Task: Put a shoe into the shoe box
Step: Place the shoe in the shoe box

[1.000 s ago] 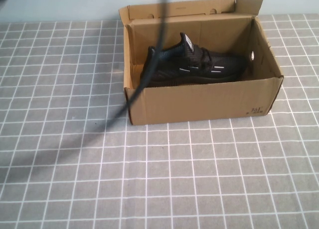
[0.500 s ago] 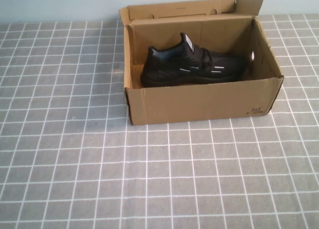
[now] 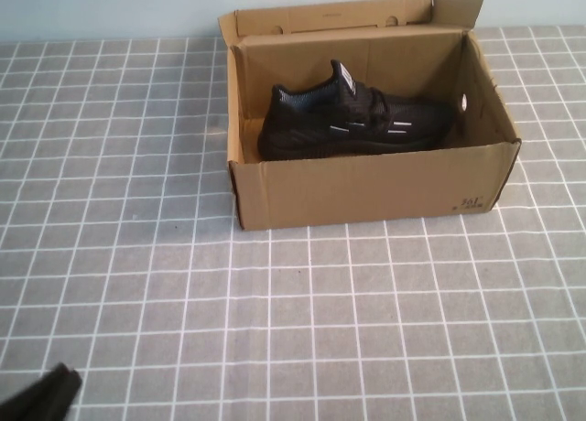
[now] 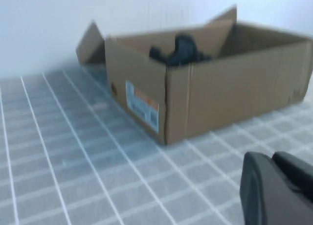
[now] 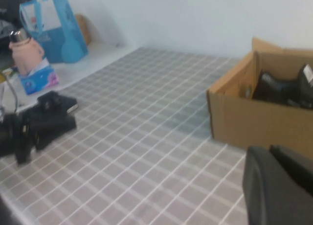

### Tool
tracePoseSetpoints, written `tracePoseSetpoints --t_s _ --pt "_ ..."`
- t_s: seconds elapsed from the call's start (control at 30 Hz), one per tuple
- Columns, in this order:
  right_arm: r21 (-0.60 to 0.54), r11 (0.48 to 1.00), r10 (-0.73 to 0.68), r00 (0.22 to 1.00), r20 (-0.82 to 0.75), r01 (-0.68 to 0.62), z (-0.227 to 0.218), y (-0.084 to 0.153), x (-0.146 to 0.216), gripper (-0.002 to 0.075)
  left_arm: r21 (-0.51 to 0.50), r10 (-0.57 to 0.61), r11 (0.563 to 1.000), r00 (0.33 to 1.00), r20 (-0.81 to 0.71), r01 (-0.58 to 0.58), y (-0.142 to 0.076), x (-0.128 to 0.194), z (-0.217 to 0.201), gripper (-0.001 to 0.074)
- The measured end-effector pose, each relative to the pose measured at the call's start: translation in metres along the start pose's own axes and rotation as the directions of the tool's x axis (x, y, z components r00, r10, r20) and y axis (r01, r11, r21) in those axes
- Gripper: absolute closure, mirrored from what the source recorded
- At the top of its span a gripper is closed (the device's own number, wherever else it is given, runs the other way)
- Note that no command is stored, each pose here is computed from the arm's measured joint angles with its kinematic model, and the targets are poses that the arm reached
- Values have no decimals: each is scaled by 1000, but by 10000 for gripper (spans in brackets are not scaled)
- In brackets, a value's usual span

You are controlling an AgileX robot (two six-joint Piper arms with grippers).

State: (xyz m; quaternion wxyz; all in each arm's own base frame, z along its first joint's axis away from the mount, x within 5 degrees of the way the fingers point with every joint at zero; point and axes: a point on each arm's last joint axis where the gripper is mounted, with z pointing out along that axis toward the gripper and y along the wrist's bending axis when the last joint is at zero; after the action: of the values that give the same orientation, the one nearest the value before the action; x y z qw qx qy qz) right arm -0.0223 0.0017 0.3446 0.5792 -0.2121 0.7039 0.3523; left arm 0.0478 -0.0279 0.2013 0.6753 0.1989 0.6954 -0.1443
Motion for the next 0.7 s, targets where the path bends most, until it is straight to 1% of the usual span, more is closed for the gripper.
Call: tracePoseSetpoints --t_s 0.1,0.27,0.7 --pt "8 1000 -11 999 43 11 12 -5 6 742 14 8 1000 998 -55 -7 -2 12 1 735" --pt "27 1000 0 997 81 -2 32 -15 22 742 38 15 999 994 -109 -11 -4 17 1 735" --pt "61 998 25 999 -24 -23 55 -30 62 742 48 17 999 992 -129 -11 -5 19 1 735"
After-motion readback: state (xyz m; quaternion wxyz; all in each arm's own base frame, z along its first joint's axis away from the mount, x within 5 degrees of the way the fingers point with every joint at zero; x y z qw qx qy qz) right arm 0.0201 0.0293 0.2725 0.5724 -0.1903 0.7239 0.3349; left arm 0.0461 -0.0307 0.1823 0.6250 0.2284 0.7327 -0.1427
